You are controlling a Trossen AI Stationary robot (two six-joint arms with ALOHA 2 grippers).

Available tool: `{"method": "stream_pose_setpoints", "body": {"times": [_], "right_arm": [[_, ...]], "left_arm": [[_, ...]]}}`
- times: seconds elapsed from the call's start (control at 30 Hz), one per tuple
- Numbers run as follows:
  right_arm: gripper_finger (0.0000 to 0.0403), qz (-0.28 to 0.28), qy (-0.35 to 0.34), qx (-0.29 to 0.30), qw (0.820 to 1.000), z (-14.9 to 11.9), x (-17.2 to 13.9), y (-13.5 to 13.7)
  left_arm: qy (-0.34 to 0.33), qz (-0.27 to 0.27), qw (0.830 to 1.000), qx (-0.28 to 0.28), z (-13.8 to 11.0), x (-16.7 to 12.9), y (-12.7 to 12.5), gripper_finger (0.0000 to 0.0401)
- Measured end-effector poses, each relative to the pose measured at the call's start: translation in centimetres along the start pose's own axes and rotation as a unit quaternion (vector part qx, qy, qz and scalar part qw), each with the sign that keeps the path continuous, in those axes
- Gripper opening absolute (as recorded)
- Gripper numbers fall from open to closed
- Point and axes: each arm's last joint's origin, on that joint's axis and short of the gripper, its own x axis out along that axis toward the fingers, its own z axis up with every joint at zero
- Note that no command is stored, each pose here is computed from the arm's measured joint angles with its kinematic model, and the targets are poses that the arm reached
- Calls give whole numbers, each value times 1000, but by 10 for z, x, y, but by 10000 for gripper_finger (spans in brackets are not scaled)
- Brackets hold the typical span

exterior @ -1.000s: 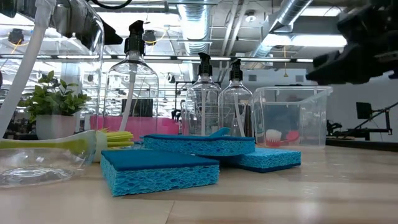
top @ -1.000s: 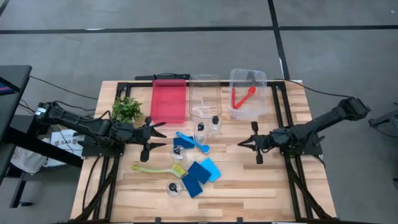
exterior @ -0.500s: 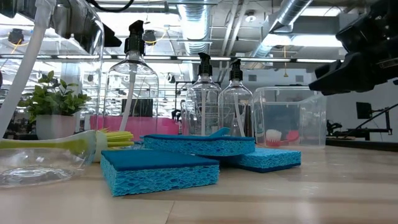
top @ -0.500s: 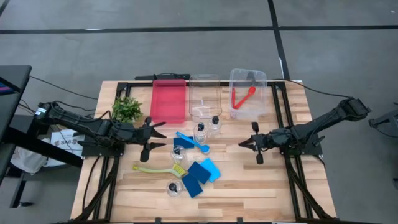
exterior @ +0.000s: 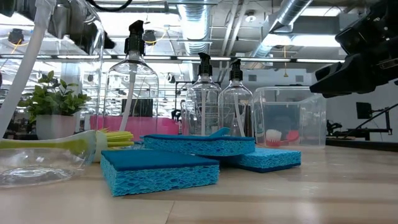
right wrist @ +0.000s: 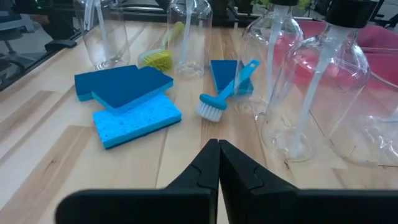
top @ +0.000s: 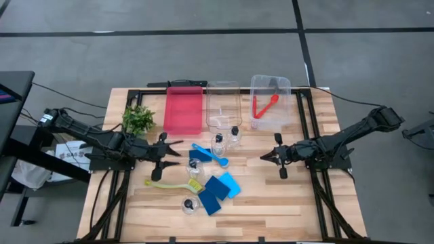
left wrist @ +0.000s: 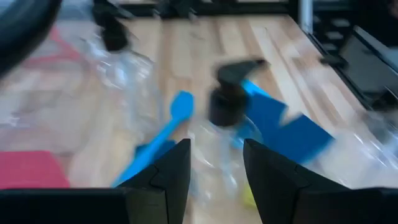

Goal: Pick & Place Kitchen Sink Supplies
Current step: Put the green dish brush into the right transparent bin

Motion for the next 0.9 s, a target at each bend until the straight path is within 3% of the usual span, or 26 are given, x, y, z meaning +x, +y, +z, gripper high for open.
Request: {"method": "stream_pose_setpoints", "body": {"times": [0.17,0.43,0.67,0.9], "right_arm": [[1,0,0,0,1000,0,0,0],[1,-1,-1,1,1000,0,0,0],[1,-1,-2,1,1000,0,0,0],[1,-2,-7,3,1000,1,0,0]], "left_arm": [[54,-35,998,-2,-12,-4,-11,149],[120,-58,988,-80,-31,-5,-27,149],[210,-34,972,-104,-64,12,-39,149],[261,-25,962,-82,-81,33,-50,149]]}}
